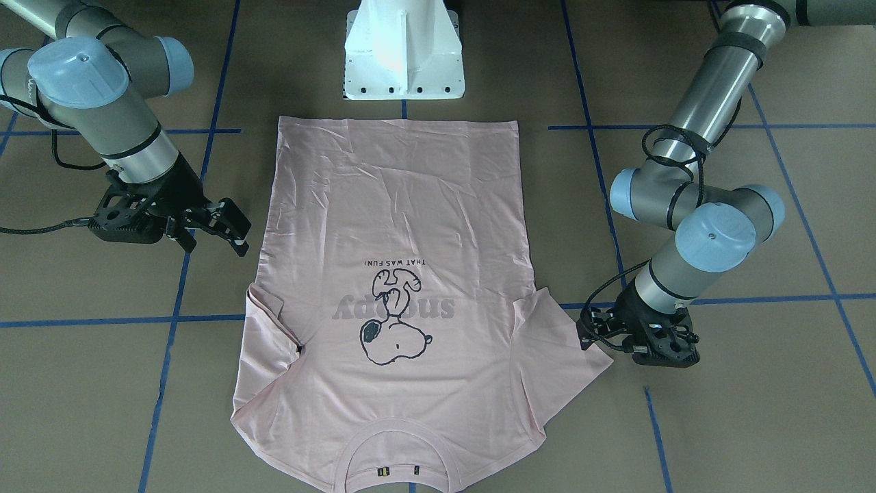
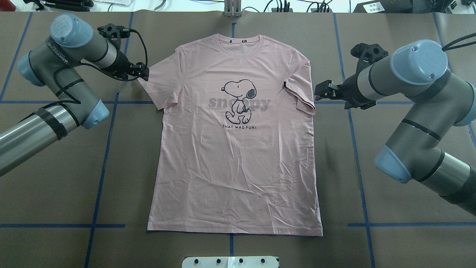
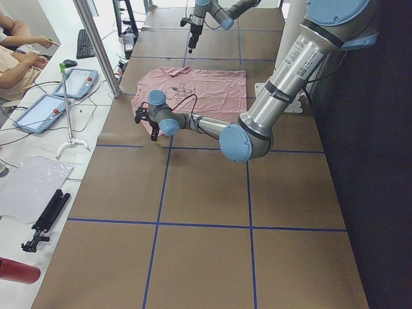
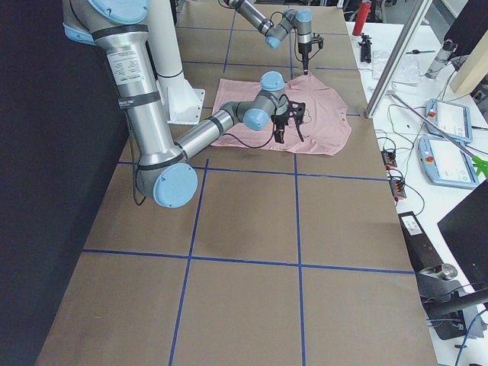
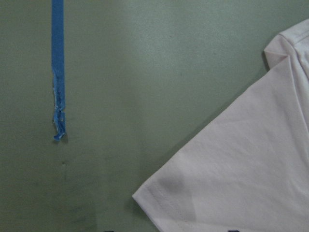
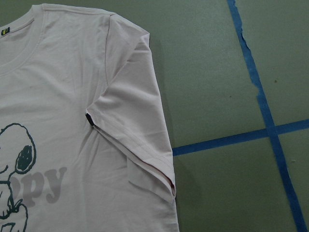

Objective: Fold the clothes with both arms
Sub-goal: 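Fold the sleeve nearest the left gripper inward while the right gripper holds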

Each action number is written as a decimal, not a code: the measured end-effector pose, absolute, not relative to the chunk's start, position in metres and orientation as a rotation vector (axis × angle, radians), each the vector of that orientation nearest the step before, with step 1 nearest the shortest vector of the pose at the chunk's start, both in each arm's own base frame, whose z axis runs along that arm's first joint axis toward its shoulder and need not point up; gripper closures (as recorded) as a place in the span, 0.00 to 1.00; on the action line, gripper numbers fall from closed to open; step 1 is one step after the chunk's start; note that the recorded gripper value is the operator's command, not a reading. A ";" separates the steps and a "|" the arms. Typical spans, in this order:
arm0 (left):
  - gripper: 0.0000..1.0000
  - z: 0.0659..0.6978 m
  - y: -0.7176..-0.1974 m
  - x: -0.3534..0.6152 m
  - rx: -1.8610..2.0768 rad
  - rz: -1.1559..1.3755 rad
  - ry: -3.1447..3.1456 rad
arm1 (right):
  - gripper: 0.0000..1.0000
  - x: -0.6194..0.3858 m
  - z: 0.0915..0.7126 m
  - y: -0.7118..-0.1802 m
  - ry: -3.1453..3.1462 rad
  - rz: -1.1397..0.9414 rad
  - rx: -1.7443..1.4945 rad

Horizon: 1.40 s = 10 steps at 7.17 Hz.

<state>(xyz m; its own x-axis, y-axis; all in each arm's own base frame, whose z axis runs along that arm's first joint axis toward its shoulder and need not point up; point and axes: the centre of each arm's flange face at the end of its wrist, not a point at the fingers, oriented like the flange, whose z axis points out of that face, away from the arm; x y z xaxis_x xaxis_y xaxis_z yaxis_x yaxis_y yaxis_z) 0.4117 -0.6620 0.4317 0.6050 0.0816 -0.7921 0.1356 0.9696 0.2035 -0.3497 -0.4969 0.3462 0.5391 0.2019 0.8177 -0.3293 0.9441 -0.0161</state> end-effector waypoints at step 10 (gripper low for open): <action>1.00 0.359 -0.679 0.436 0.251 -0.155 0.996 | 0.00 -0.349 0.351 -0.498 -0.938 0.328 0.154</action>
